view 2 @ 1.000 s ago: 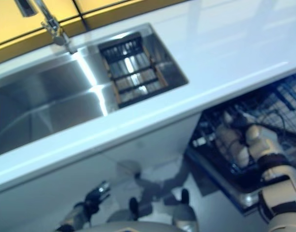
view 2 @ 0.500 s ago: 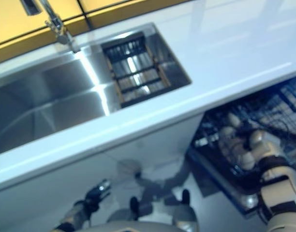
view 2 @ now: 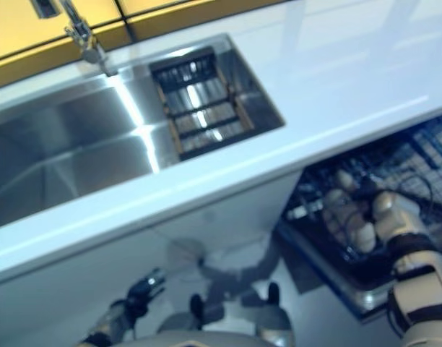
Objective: Take plates into dishwasher
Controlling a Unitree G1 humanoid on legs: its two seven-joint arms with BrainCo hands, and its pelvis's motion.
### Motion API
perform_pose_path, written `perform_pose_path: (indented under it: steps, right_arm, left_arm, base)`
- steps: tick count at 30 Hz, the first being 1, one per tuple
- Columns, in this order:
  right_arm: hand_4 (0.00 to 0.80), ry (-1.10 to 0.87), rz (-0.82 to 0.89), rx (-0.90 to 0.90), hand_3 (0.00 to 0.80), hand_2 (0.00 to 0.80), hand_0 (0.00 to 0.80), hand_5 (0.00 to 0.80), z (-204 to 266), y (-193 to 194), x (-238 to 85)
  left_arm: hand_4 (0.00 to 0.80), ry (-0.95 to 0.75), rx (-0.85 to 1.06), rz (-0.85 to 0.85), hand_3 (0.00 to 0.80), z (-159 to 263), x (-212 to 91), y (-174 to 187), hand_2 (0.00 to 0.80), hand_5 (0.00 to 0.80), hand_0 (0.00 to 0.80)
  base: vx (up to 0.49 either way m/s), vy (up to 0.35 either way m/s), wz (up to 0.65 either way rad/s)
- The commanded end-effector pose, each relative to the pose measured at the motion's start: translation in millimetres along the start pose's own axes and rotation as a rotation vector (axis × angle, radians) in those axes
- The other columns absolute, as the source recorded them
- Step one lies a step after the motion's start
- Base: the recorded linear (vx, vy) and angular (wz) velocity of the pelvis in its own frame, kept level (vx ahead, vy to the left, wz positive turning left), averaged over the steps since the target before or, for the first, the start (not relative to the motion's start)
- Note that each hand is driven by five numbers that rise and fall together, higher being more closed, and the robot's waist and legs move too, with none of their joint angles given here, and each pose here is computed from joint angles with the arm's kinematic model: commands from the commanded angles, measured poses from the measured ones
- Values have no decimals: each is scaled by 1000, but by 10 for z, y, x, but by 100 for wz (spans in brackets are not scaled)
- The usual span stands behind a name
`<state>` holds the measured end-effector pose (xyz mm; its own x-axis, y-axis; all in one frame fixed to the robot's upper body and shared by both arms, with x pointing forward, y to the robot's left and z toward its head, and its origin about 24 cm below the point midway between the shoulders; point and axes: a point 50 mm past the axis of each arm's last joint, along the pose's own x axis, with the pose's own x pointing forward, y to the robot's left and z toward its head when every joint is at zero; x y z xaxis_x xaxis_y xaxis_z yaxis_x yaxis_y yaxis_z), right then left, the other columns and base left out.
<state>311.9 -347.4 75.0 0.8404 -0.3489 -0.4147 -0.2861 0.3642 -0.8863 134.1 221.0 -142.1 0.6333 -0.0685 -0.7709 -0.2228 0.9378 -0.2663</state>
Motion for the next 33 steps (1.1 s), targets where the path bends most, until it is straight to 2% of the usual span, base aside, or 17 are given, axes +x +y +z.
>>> perform_pose_path:
  steps: [1, 8, 13, 18, 21, 28, 33]
  right_arm:
    - [0, -21, -67, 30, 0, 0, 0, 0, 33, -223, -54]
    - [0, -85, -146, 108, 0, 0, 0, 0, 41, -462, -199]
    - [0, -78, -141, 174, 0, 0, 0, 0, -44, -515, -256]
    - [0, -27, -95, 392, 0, 0, 0, 0, -251, -302, -267]
    - [0, -2, -128, 607, 0, 0, 0, 0, -479, -30, -322]
    - [0, 147, -254, 824, 0, 0, 0, 0, -878, 467, -484]
    - [0, 273, -277, 957, 0, 0, 0, 0, -1097, 700, -531]
  left_arm:
    - [0, -26, 40, 32, 0, 156, -20, 147, 0, 0, 0]
    - [0, -8, 18, 75, 0, 62, -57, 194, 0, 0, 0]
    - [0, -9, -7, 102, 0, 31, -75, 234, 0, 0, 0]
    - [0, -8, -46, 121, 0, -9, -95, 261, 0, 0, 0]
    - [0, -9, -71, 142, 0, -45, -120, 299, 0, 0, 0]
    - [0, -4, -65, 157, 0, -80, -137, 318, 0, 0, 0]
    - [0, -10, -59, 163, 0, -40, -143, 355, 0, 0, 0]
  base:
    - [45, 20, 0]
    - [39, 23, -4]
    - [19, 16, -11]
    - [14, 10, -4]
    - [0, 0, 0]
    - [1, -2, -5]
    - [4, -21, -11]
